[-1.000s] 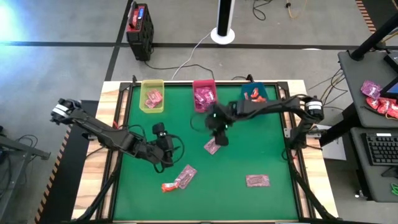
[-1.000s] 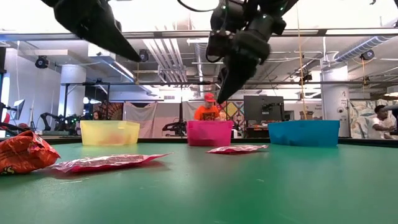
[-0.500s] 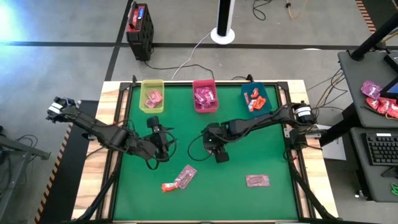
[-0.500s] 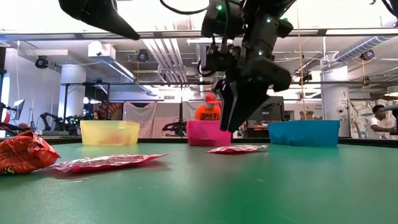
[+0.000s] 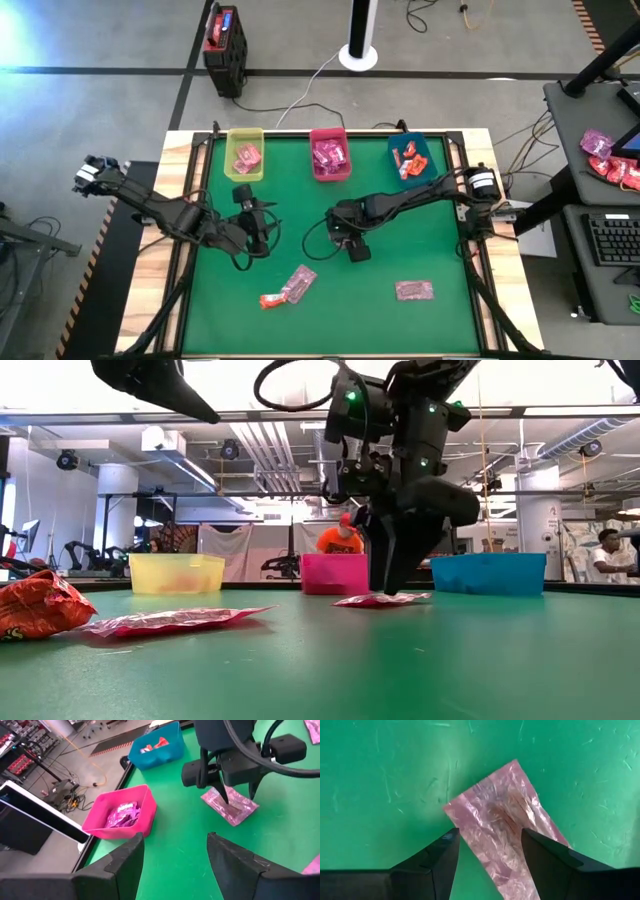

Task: Sort candy by brand, put in halloween buckets
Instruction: Put the pink candy into the yellow bin

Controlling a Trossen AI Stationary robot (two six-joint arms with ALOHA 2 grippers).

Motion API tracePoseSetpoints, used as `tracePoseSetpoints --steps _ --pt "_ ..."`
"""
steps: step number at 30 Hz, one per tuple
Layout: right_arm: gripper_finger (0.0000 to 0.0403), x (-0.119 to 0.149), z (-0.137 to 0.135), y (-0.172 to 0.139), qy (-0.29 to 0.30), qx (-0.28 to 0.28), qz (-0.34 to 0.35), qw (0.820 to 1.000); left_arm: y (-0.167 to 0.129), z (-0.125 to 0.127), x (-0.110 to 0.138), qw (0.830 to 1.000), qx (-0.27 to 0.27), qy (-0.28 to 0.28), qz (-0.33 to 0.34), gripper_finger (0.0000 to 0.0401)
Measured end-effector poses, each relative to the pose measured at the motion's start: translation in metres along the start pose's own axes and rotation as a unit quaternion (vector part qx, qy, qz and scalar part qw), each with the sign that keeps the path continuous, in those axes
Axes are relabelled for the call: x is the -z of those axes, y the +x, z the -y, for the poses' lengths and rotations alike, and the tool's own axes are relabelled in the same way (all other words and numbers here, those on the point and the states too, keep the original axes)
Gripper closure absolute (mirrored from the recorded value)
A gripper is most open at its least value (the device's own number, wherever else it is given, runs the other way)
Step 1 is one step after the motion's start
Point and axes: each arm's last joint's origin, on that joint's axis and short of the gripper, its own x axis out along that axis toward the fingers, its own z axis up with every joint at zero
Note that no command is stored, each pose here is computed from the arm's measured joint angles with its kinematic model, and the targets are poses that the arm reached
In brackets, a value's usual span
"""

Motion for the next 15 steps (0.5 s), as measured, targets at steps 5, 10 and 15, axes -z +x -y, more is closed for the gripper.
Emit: tracePoseSetpoints --steps 5,10,15 --pt "0.0195 0.004 0.000 0.011 -0.002 0.012 -0.012 1.000 0.002 0.002 0.001 1.000 -0.001 -0.004 -0.003 0.0201" --pt "0.0201 0.004 0.001 0.018 0.000 0.023 -0.015 1.000 0.005 0.005 0.002 1.000 -0.001 -0.001 -0.009 0.0201" --pt "0.0250 0.003 0.002 0.023 0.000 0.027 -0.012 1.000 0.007 0.008 0.003 1.000 -0.002 -0.002 -0.014 0.0201"
